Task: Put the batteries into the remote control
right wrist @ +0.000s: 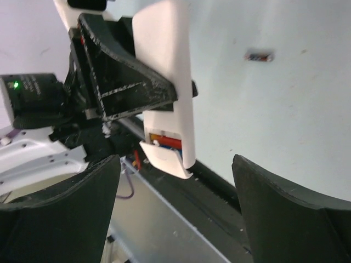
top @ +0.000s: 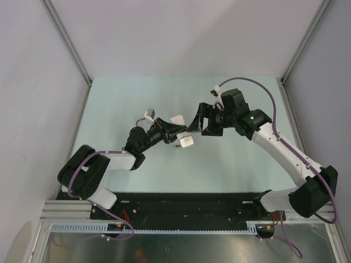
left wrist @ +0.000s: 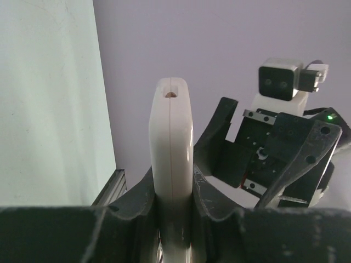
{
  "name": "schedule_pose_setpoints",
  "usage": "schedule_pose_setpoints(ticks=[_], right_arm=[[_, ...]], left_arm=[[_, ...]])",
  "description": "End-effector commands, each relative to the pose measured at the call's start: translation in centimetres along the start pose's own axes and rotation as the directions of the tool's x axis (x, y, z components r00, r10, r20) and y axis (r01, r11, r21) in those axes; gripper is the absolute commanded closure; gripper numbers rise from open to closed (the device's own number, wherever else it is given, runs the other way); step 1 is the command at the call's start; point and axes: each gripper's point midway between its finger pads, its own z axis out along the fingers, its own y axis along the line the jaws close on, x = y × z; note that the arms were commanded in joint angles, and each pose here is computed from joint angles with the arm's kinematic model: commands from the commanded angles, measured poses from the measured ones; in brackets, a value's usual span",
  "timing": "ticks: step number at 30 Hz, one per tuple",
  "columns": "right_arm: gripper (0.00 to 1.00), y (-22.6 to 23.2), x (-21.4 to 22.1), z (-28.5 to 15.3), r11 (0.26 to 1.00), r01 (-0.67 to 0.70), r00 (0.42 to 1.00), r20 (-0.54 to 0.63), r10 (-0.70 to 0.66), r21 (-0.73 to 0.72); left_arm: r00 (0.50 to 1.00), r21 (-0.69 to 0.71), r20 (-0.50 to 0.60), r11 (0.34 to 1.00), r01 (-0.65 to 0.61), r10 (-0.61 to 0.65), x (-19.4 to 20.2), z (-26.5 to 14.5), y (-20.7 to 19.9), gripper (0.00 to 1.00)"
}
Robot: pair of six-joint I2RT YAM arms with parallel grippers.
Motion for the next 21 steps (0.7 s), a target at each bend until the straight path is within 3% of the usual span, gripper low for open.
schedule_pose_setpoints(ticks=[1, 21], right_arm=[[0.13, 4.1, 0.2, -1.5, 0.964, -0.015, 0.999, -0.040, 0.004, -0.265], [0.19, 2.5, 3.3, 0.8, 0.933, -0.076, 0.982, -0.188, 0.009, -0.350]], left_arm=[[1.000, 0.075, 0.007, 0.997, -0.020, 0.020, -0.4, -0.4, -2.2, 1.00], [0.999, 0.134, 0.010, 0.990, -0.041, 0.040, -0.5, -0.4, -4.8, 1.00]])
